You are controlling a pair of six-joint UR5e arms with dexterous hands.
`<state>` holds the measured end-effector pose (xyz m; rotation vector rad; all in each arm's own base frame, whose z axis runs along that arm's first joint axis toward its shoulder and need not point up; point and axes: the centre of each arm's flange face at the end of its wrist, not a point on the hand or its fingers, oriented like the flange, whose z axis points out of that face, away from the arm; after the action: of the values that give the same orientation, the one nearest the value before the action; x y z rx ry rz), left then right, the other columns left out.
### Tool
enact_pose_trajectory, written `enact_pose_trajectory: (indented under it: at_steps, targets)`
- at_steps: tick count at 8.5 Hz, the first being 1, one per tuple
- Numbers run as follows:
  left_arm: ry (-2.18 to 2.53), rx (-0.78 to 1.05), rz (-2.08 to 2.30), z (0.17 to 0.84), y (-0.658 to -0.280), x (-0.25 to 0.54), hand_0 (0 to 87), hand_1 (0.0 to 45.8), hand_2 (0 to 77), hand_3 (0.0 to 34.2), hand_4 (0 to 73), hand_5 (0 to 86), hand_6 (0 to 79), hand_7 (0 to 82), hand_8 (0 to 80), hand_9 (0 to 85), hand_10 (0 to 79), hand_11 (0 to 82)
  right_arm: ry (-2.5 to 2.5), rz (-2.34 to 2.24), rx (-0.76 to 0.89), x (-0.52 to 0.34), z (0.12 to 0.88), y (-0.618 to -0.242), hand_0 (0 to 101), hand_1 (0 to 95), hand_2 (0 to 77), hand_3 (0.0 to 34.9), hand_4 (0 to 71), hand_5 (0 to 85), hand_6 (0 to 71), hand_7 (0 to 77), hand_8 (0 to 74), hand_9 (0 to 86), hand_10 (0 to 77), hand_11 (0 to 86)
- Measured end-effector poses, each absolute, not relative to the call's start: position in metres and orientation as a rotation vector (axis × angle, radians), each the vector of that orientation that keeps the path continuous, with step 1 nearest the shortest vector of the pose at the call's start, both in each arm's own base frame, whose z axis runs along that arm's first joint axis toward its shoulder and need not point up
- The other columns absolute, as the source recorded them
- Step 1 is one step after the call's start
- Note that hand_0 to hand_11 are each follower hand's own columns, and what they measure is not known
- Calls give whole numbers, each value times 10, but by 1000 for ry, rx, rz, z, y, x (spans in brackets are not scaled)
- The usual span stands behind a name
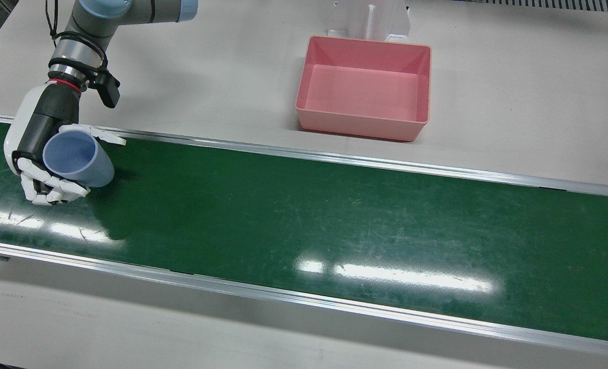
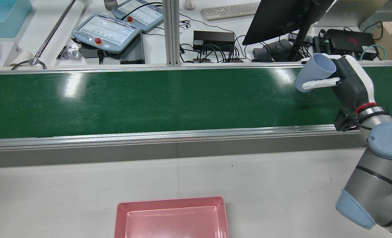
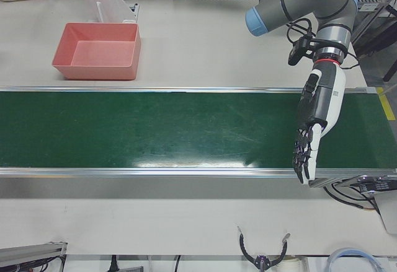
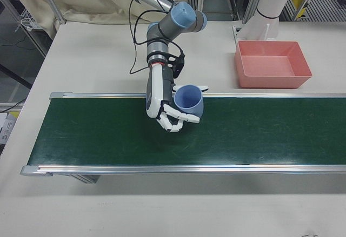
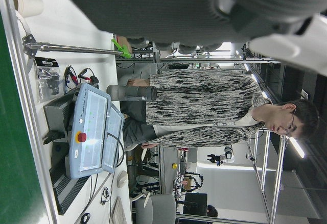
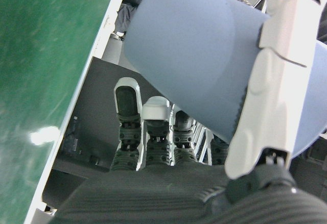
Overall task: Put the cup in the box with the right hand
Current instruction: 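Lift the cup off the belt and carry it toward the pink tray, then lower the cup into the pink tray and open the right hand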
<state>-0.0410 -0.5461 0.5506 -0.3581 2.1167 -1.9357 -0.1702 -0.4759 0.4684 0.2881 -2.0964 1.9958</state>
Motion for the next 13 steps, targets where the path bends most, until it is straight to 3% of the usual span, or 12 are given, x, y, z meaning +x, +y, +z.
enact_pose_trajectory:
  at_steps: [1,2,3,4,7,8,10,11,13]
  targets:
    - [2117,-357,-1936,551,-546,-41,0,5,5,0,11,5,5,5,0,0,0,0,-2145,1954,299,-152,446,-457,588,120,27,0,393,125,322,698,540,687,371,551]
    - [2117,-357,-1936,551,-546,-41,1,5,5,0,11,5,0,5,0,0,0,0,-2197,1902,309,-137,420,-440,592,120,65,0,393,131,316,698,567,704,349,513]
    - [2117,-357,-1935,551,-546,-41,0,5,5,0,11,5,5,5,0,0,0,0,-2249,1838,314,-128,391,-423,588,147,76,0,338,158,289,698,556,704,360,507]
    - [2117,-357,-1935,551,-546,-41,0,5,5,0,11,5,5,5,0,0,0,0,-2293,1758,322,-126,362,-404,587,142,0,0,365,136,300,698,556,698,371,529]
    - [2116,-356,-1936,551,-546,-41,0,5,5,0,11,5,5,5,0,0,0,0,-2346,1526,289,-161,300,-355,583,131,65,0,365,125,300,698,545,698,344,524]
    - [2116,-357,-1937,551,-546,-41,0,5,5,0,11,5,5,5,0,0,0,0,-2342,1462,266,-183,288,-342,583,136,0,0,393,109,300,698,545,698,360,524]
    - [2116,-358,-1937,551,-546,-41,0,5,5,0,11,5,5,5,0,0,0,0,-2287,1396,196,-244,280,-303,574,131,104,0,365,131,300,698,545,698,365,524]
    - [2116,-357,-1937,551,-546,-41,0,5,5,0,11,5,0,5,0,0,0,0,-2245,1381,166,-277,280,-277,573,131,71,0,365,125,300,698,545,698,365,524]
    - [2117,-357,-1936,550,-546,-42,0,5,5,0,11,5,5,5,0,0,0,0,-2187,1341,147,-324,279,-241,563,147,104,0,333,142,289,698,545,698,376,540]
